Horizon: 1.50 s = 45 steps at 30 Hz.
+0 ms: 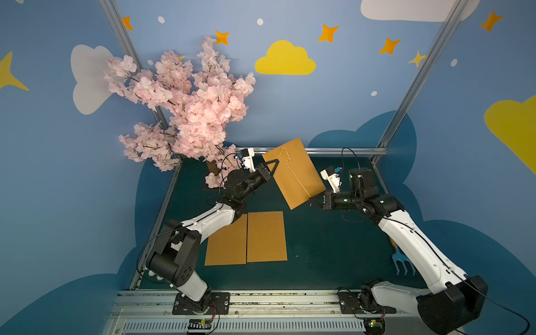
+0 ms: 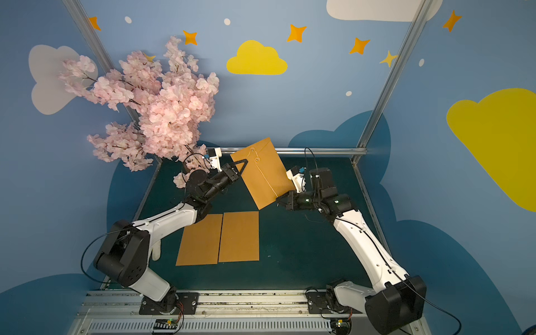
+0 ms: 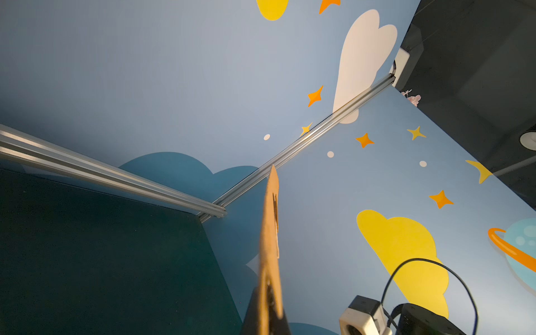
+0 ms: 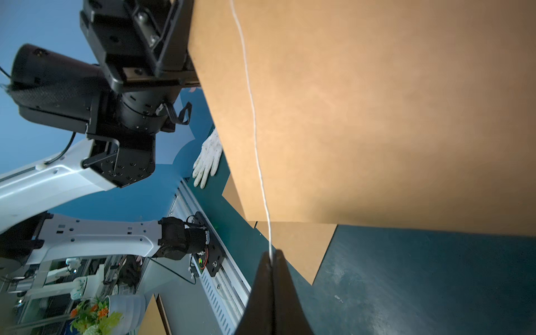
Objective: Open the file bag
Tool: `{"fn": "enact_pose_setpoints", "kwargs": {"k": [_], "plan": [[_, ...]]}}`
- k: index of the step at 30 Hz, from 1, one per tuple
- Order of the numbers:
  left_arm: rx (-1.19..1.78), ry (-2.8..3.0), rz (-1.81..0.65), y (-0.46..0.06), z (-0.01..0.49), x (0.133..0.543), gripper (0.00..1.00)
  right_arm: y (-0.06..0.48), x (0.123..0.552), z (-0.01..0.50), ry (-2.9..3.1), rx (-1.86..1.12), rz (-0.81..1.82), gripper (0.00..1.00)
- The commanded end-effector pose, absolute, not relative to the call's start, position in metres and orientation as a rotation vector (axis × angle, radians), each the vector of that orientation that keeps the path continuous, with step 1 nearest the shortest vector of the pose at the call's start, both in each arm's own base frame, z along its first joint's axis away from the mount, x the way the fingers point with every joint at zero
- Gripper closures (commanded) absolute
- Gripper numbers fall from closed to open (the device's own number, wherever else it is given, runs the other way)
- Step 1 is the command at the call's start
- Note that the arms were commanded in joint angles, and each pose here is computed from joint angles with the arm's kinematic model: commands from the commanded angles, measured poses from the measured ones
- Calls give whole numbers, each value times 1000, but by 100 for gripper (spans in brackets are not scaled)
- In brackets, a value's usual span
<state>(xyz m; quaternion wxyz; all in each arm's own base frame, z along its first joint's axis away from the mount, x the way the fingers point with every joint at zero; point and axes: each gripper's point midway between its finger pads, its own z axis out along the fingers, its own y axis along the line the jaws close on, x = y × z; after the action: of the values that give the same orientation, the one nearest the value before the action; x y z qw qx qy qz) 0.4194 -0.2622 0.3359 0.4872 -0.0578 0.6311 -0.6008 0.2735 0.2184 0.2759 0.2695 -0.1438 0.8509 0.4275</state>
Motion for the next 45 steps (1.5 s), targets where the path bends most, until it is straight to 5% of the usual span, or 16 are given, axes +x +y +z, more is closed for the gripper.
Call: {"fn": "enact_pose_setpoints", "kwargs": {"k": [1, 14, 36, 45], "plan": [[-99, 1513, -1452, -258, 347, 410, 98, 197, 280, 279, 2280, -329, 1114, 100], [-62, 1623, -1493, -262, 309, 383, 98, 162, 329, 321, 2154, -200, 1089, 100], [38, 1738, -1544, -293, 265, 334, 98, 176, 390, 379, 2060, -290, 1116, 100], [52, 1758, -1553, -303, 258, 338, 98, 207, 383, 386, 2055, -392, 1184, 100]]}}
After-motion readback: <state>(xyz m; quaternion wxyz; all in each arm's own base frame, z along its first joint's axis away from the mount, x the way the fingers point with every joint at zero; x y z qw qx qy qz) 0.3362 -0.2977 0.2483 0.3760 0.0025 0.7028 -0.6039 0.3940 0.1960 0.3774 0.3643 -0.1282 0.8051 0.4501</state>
